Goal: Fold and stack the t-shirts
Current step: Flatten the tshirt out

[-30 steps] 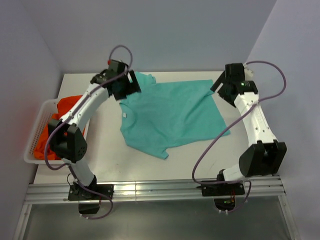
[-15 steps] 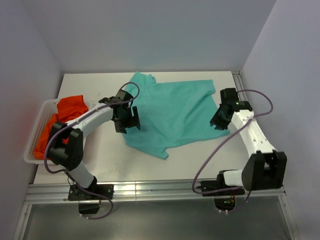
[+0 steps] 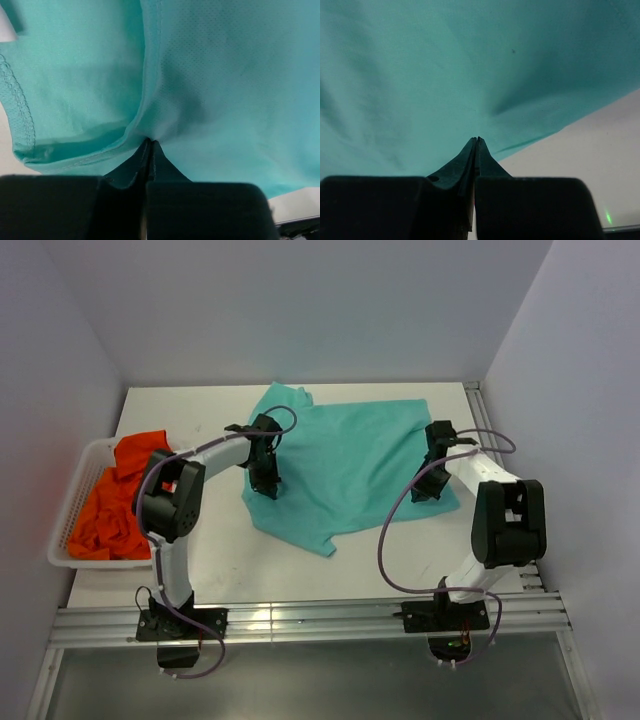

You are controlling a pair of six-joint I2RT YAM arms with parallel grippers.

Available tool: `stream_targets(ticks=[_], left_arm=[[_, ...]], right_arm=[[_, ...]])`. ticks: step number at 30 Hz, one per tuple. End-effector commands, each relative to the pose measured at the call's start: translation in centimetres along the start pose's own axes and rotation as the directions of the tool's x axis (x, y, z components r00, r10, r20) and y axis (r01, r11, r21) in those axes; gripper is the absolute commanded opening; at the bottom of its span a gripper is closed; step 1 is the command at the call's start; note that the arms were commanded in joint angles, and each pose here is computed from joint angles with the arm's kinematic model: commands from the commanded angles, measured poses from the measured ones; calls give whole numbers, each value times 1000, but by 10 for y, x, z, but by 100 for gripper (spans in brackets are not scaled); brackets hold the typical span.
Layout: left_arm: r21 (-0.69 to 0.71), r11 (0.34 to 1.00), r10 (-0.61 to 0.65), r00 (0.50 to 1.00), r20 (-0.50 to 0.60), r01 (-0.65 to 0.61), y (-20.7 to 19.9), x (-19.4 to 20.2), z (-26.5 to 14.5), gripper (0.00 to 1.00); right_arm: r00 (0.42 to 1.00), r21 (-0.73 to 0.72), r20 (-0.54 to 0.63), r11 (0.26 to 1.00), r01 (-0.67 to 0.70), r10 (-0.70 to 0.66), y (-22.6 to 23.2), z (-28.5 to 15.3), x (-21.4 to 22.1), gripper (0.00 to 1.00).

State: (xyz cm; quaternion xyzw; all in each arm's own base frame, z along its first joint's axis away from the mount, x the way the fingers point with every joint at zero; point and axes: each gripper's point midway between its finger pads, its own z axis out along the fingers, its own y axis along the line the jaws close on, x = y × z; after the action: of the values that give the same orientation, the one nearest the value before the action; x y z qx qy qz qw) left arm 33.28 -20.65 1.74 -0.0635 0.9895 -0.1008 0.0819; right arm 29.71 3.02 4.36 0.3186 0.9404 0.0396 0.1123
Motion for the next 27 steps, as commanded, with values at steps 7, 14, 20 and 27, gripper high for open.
stream_targets(ticks=[7, 14, 20, 27], left_arm=[[-101, 995, -2, 1000, 11, 3, 33, -35, 16, 2], [-130, 991, -31, 999, 9, 32, 51, -56, 20, 2], [-69, 997, -33, 992, 122, 41, 32, -88, -23, 34], [-26, 998, -42, 935, 351, 55, 17, -113, -142, 75]], right_arm=[[995, 2, -45, 996, -84, 84, -33, 20, 23, 0], [990, 47, -28, 989, -139, 141, -67, 19, 29, 0], [993, -23, 21, 993, -118, 118, -49, -6, 8, 23], [969, -135, 226, 988, -74, 103, -15, -96, -47, 76]])
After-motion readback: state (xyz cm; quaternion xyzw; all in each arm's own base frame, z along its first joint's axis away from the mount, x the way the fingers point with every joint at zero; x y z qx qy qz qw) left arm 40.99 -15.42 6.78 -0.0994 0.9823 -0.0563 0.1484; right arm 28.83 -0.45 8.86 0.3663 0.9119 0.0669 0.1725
